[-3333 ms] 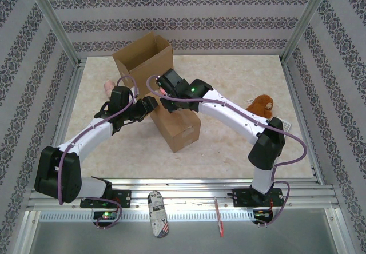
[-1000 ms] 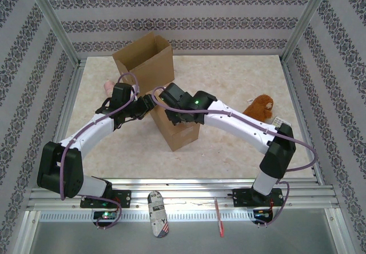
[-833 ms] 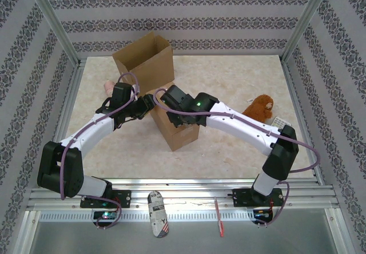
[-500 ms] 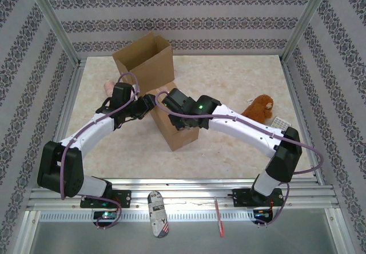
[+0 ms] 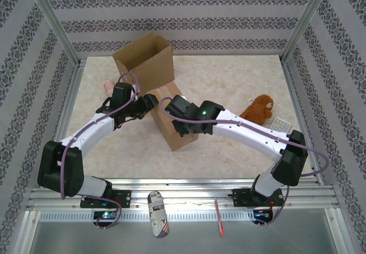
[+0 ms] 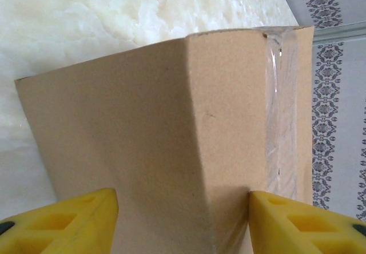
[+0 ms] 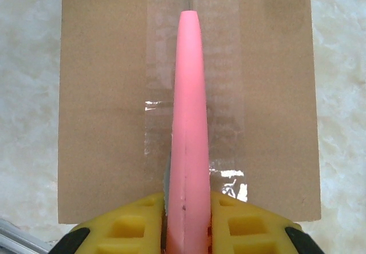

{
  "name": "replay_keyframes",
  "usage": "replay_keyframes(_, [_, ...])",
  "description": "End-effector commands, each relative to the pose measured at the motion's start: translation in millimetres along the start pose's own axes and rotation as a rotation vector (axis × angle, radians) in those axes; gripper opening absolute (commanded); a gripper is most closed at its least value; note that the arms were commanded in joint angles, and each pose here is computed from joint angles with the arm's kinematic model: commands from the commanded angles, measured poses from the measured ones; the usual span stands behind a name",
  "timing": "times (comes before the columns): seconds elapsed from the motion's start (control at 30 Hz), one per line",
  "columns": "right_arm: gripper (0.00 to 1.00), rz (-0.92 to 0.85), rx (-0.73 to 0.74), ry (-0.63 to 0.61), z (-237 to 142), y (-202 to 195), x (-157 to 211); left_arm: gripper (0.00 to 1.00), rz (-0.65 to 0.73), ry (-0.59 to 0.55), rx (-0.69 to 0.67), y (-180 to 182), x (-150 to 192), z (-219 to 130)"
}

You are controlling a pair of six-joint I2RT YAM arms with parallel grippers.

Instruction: Unpack the express box

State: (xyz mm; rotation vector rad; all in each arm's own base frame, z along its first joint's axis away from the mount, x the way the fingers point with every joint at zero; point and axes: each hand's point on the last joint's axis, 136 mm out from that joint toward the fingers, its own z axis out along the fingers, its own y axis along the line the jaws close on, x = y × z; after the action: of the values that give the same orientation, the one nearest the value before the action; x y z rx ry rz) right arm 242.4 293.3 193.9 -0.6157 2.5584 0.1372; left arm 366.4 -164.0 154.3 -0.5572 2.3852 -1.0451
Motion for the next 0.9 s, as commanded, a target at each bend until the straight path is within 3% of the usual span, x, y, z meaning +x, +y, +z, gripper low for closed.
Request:
replay_keyframes(0.0, [0.0,-0.011,0.028,0.154,-2,-8,44,0.6,-0.086,0.03,-0.24,68,16,10])
replay_keyframes(0.87, [0.0,-0.006,0.035,0.258,-21,-16,92,0.6,-0.092,0.031,-0.239,69,16,13])
